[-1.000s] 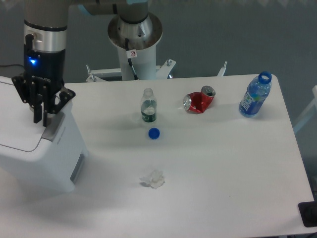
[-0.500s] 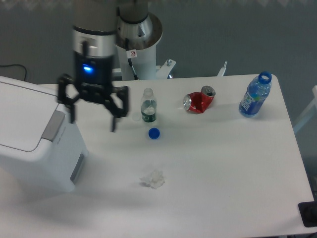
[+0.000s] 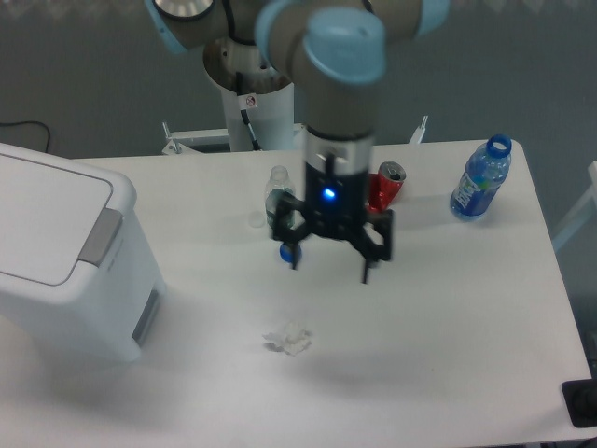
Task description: Close the trash can
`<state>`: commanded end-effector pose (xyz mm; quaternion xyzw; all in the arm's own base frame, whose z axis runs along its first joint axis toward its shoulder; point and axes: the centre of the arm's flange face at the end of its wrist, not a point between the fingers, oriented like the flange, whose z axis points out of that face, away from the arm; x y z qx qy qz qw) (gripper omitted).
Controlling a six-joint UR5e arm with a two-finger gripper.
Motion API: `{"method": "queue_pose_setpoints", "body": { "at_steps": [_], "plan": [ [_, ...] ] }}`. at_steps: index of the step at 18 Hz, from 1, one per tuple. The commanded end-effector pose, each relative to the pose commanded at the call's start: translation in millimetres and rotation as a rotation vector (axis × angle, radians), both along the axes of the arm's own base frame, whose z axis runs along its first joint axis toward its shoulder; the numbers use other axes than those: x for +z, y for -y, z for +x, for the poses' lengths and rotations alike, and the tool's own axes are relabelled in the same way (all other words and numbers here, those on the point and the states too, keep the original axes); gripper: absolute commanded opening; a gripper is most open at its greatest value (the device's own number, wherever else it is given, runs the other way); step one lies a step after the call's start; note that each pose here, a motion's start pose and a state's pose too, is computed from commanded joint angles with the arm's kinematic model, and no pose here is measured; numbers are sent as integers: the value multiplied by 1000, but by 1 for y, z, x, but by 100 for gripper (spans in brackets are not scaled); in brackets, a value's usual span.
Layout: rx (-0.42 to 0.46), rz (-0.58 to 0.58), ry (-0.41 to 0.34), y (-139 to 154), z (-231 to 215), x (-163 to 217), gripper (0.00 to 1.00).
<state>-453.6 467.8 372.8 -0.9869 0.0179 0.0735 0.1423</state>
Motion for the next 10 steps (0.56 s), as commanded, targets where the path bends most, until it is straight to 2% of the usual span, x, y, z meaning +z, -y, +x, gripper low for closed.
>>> {"method": "queue_pose_setpoints", "body": {
  "at_steps": [3,6,8,10],
  "plan": [
    [-89,-124,2,21,-31,-29,100],
    [-136,-178,9,32,-58,-39,100],
    [-143,-233,-10,38,-65,-44,100],
    [-136,-237,-10,42,-74,-46,100]
  ]
}}
